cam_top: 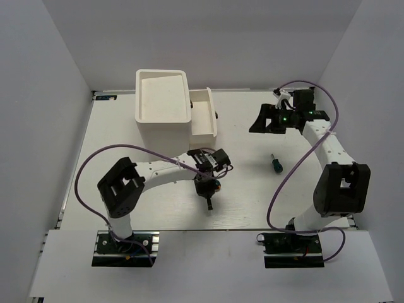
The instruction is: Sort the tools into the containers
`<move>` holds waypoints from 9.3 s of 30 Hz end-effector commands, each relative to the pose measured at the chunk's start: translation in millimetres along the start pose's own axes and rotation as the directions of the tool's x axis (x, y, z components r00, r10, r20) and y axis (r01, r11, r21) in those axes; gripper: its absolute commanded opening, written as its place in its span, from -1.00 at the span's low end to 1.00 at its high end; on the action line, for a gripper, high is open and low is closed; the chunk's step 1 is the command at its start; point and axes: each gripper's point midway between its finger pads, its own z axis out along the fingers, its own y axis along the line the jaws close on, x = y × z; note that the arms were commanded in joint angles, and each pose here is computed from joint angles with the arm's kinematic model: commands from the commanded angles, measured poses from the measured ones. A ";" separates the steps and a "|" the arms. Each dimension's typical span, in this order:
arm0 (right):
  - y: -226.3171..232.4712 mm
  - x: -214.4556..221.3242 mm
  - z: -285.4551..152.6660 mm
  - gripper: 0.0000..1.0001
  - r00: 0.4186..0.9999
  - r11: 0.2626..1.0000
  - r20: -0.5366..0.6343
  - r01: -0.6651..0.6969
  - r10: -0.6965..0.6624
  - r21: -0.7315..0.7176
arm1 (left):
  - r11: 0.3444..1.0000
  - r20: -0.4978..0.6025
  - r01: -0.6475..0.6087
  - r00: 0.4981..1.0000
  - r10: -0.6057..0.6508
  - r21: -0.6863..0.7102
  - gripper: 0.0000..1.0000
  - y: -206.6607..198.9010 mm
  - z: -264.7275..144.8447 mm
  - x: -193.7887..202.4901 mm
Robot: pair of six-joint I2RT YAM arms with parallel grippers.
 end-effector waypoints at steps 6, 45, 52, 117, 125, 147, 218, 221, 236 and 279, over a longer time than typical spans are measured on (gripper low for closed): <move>-71.5 36.5 -35.5 -0.99 0.993 0.972 -0.090 0.090 -0.071 0.219 | 0.953 0.391 -0.240 0.907 0.153 0.183 -1.00 -62.6 -141.0 -78.5; -44.4 32.6 -6.9 -1.00 0.980 0.975 -0.052 0.182 -0.190 -0.128 | 0.923 0.843 -0.363 0.529 0.094 0.125 0.10 -71.3 -283.4 -341.9; 4.4 -29.8 41.7 -0.88 0.933 0.888 0.084 0.358 -0.349 -0.290 | 0.996 0.927 0.074 0.367 -0.072 0.048 -0.67 76.4 -359.0 -348.3; 165.6 -34.5 212.7 -0.64 0.919 0.814 0.054 0.371 -0.390 -0.446 | 0.828 0.425 -0.041 0.872 -0.244 0.559 0.11 159.8 -117.3 -387.0; 105.5 -4.2 196.0 0.15 0.838 0.770 0.002 0.503 -0.546 -0.392 | 0.900 0.412 0.184 0.840 -0.353 0.395 0.57 212.8 -117.7 -365.0; 82.2 20.4 258.9 0.28 0.671 0.541 0.192 0.708 -0.716 -0.454 | 0.905 0.374 0.247 0.848 -0.375 0.347 0.67 230.5 -123.7 -310.0; -15.5 -48.2 103.9 -1.00 0.854 0.854 0.024 0.520 -0.519 -0.002 | 0.805 0.849 -0.422 0.496 -0.180 0.417 -0.74 154.1 -322.7 -275.5; -35.2 -42.9 62.1 -1.00 0.919 0.905 -0.051 0.394 -0.391 0.158 | 0.696 0.830 -0.551 0.546 -0.116 0.460 -0.78 114.4 -324.9 -261.2; -100.7 102.1 -55.7 0.65 0.917 0.893 -0.397 0.201 -0.028 0.402 | 0.652 0.517 -0.662 0.729 0.448 0.369 0.22 -53.1 -185.9 -132.3; 116.7 -36.5 128.1 -1.00 0.971 0.942 -0.116 0.168 -0.209 -0.289 | 0.905 0.661 -0.325 0.747 0.069 0.273 0.53 -11.5 -265.3 -122.7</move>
